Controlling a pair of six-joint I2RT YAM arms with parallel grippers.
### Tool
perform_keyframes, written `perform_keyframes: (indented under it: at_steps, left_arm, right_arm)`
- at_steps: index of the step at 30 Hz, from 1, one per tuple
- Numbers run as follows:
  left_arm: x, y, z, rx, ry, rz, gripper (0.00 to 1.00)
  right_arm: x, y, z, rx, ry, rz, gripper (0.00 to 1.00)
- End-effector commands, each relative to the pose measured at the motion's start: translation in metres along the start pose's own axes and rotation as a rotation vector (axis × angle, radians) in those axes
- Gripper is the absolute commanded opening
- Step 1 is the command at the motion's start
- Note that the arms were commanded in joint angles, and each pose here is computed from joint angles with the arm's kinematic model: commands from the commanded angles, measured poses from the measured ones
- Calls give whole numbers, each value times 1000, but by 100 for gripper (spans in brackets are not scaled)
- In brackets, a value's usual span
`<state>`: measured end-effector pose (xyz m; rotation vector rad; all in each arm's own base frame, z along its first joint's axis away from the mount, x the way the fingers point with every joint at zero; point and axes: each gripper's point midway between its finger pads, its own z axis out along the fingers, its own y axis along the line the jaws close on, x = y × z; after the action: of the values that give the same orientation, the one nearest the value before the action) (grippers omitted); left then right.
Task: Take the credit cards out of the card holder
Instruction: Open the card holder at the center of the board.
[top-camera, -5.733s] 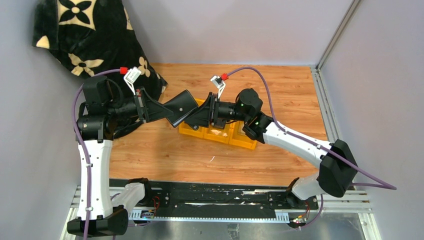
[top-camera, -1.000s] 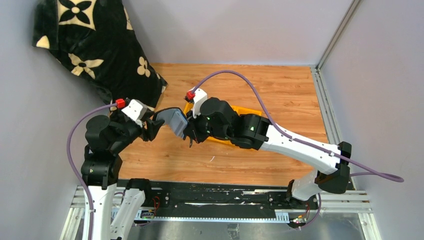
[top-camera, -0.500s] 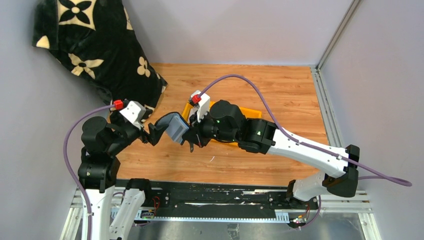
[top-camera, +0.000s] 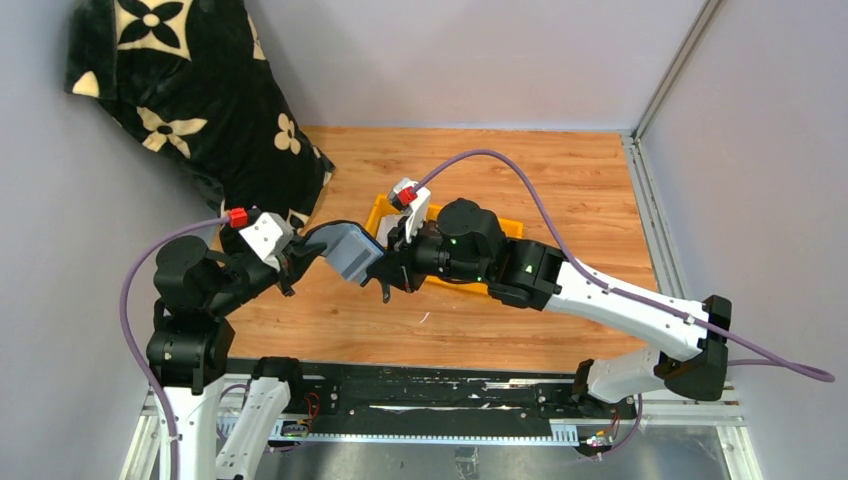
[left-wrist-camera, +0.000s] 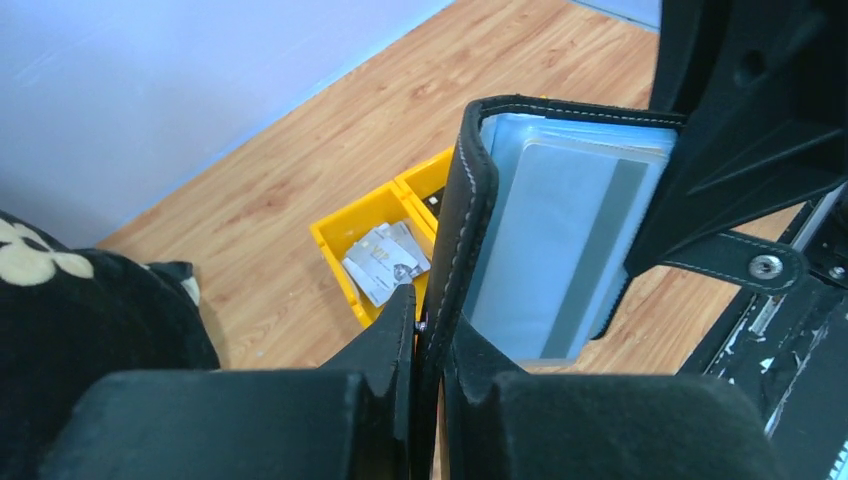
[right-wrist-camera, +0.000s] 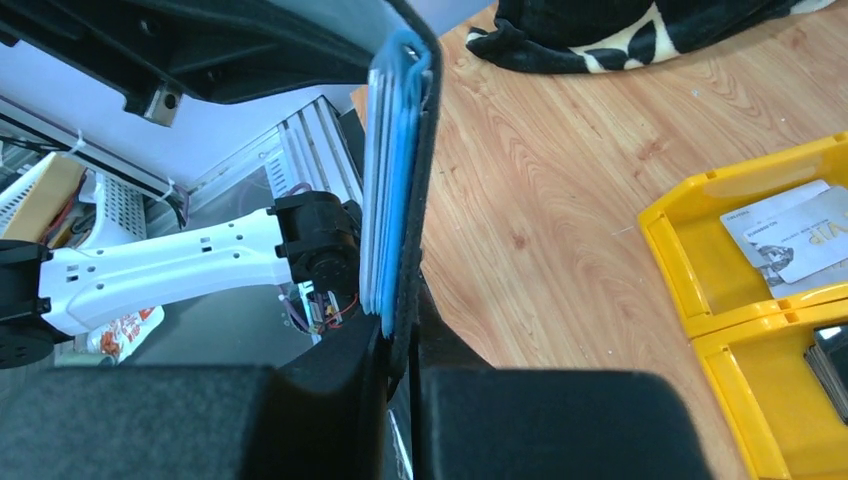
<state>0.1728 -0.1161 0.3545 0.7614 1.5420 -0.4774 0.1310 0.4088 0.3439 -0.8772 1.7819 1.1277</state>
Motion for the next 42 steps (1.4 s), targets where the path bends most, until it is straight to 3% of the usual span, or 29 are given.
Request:
perform_keyframes:
  at_steps: [1,4,6,14,20,28,32,42]
  left_arm:
    - [-15,-8,-7,23,-35,39,6]
    - [-14,-13,-6,53,-22,1,1]
    - [-12,-20,-5,96,-5,-37,1]
    - [-13,-34,-2,187,39,-202,0]
    - [-8,-35,6,204,78,-352,0]
    - [-6,-36,7,203,92,-420,0]
    - [-7,-39,5,213,87,-423,0]
    - [-18,-48,1,256,69,-437,0]
  right_arm:
    - [3,-7,-3,-43,5,14,22]
    - [5,-19,-4,-68,4,54,37]
    - [7,-20,-8,-128,1,71,41]
    - [-12,-5,-31,-294,-85,2,48]
    - [-19,4,-45,-325,-103,-69,49]
    - [-28,2,-54,-297,-151,-162,53]
    - [-24,3,-46,-315,-96,-148,51]
    - [-13,-1,-42,-307,-58,-120,33]
